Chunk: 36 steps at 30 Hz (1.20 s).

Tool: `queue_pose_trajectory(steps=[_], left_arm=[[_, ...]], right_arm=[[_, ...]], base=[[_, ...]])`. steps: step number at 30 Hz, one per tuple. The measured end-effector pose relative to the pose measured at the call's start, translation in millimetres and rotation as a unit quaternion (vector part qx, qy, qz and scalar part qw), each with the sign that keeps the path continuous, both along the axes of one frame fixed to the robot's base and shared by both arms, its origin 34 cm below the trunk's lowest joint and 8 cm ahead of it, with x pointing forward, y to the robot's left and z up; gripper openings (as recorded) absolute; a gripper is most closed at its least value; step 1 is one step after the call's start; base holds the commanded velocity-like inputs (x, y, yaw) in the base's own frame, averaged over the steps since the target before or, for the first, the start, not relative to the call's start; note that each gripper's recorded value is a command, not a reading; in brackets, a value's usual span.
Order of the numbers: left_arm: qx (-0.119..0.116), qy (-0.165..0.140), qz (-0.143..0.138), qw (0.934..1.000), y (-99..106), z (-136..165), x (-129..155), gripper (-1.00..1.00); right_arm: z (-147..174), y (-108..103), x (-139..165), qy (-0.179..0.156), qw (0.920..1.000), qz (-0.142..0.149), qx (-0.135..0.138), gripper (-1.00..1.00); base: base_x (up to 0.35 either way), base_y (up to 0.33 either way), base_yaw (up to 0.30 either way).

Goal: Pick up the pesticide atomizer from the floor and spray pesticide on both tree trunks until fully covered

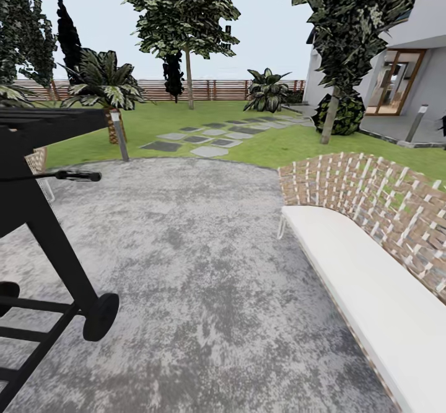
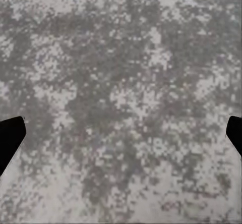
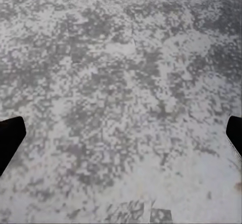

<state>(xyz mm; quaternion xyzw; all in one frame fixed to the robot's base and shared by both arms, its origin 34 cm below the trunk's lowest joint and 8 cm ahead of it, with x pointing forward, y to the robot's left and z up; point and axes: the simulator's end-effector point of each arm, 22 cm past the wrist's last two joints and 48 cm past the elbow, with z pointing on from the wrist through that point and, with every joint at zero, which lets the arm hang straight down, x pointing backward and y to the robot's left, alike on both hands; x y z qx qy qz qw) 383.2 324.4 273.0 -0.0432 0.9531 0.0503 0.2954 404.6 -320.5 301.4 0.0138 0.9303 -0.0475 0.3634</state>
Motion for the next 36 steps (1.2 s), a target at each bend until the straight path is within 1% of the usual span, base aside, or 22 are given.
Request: queue_pose_trajectory(steps=[36], left_arm=[[0.000, 0.000, 0.000, 1.0000, -0.1, 0.2, 0.4, 1.00]], right_arm=[[-0.2, 0.5, -0.2, 0.001, 1.0000, 0.001, 0.000, 1.00]], base=[[0.339, 0.000, 0.000]])
